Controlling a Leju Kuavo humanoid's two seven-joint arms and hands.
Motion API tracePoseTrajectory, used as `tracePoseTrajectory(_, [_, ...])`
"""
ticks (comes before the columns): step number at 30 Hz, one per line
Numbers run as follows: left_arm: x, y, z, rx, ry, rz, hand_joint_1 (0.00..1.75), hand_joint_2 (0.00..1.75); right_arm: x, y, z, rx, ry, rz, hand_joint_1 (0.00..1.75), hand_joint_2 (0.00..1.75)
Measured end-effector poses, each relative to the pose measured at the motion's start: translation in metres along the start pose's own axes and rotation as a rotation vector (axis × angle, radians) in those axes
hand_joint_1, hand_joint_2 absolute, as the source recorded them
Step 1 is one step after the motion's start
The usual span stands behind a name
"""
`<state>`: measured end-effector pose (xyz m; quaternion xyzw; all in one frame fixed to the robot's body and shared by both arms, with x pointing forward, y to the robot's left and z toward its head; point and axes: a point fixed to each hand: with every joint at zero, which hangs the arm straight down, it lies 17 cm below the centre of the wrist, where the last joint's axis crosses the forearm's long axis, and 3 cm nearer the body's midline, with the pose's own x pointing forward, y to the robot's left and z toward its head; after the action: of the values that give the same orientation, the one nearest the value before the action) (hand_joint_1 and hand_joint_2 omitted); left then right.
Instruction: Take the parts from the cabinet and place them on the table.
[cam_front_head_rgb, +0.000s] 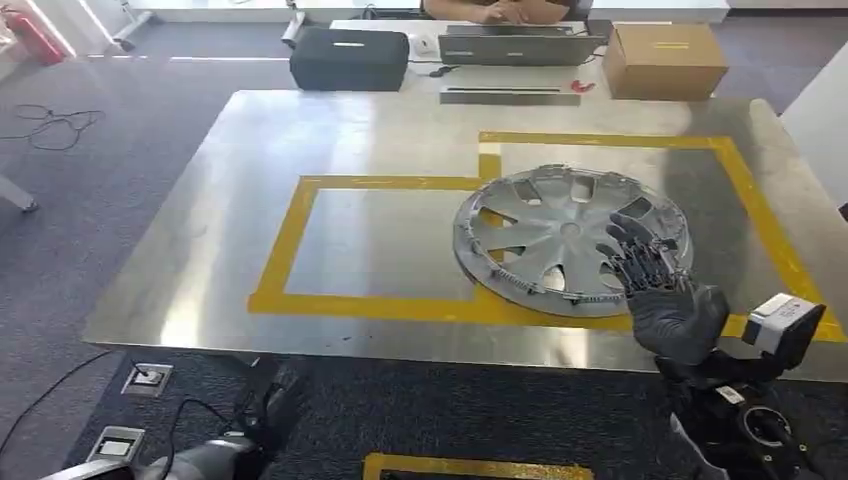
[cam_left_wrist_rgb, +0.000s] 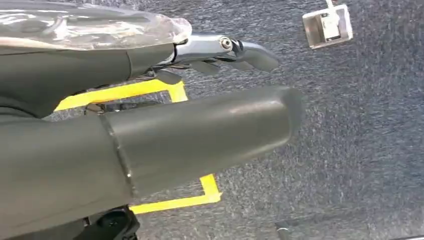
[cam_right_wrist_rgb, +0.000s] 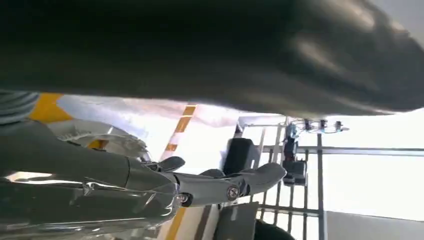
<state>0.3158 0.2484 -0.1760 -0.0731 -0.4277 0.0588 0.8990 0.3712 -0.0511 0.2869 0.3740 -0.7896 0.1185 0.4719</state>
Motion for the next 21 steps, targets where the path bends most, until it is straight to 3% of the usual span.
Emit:
tracePoseTrajectory(10, [0.009,0.003,-0.003,0.005,-0.017,-0.006,0.0,0.0,-0.016,-0.013,0.013,-0.064,0.084,0.059,0.0,0.0])
tracePoseTrajectory(21, [0.019,0.002,-0.007,-0.002,-0.028,-0.022,0.0,0.0,-0.016,-0.023,0.017,-0.102,0.098,0.075,0.0,0.0])
